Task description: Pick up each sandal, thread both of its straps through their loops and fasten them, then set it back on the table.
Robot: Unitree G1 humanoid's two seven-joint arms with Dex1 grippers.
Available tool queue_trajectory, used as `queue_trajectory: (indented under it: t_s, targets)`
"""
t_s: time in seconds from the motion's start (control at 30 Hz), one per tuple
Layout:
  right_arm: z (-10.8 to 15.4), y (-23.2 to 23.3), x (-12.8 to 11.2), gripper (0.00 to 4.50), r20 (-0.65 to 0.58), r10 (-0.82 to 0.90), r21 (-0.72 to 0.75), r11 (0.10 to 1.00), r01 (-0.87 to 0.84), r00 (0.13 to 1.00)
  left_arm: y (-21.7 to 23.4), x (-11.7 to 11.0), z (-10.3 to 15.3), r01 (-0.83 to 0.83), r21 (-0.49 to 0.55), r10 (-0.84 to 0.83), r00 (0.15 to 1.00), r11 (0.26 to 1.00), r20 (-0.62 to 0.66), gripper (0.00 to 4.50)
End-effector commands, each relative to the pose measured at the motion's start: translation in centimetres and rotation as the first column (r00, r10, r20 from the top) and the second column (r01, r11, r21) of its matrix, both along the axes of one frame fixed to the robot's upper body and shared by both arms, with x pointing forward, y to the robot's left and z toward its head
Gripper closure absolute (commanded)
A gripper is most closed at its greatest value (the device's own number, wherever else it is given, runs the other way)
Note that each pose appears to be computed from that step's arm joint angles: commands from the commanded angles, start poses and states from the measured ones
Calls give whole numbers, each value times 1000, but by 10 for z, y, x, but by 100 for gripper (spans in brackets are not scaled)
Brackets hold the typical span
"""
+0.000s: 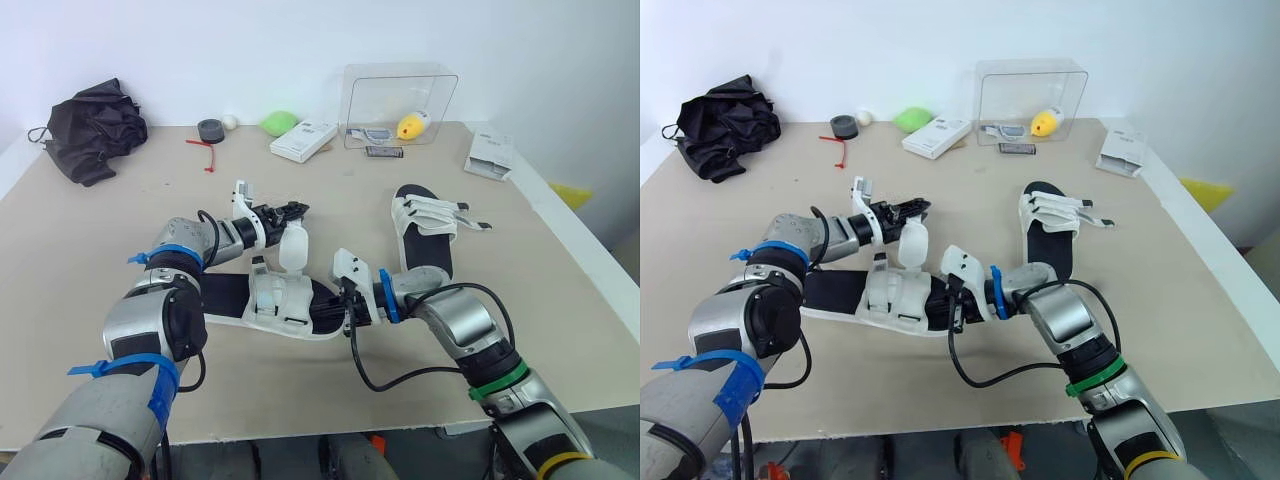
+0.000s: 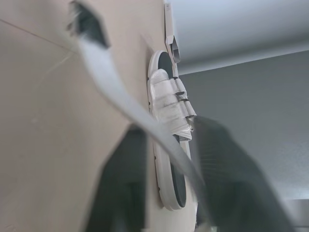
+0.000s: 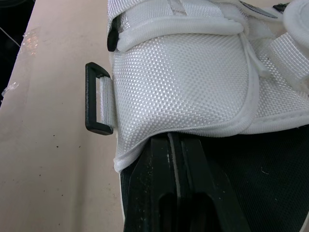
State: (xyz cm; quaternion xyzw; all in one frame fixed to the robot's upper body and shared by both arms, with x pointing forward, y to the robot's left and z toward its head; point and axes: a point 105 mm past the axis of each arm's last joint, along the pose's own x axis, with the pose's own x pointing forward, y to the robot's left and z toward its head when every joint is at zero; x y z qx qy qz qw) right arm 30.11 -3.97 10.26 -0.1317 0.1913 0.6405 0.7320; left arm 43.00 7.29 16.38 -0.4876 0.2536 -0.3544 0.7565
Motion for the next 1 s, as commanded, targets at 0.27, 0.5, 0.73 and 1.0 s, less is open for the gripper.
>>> queue_trajectory:
  t_s: [0.27,0.5,0.73,1.0]
  targets:
    - [-38,-11,-3,450,-112,-68,-99,993,57,991,-4,-11,59,156,-34,-138,940,987,311,444]
    - [-38,-13,-5,450,-117,-67,-100,993,55,991,1,-88,77,291,211,-347,580,933,737,444]
    - [-39,-15,-6,450,-122,-48,-107,994,35,991,2,-149,46,149,491,-511,160,858,844,444]
    - [-38,-11,-4,450,-119,-19,-113,994,5,993,3,-168,24,-51,608,-604,-215,792,768,444]
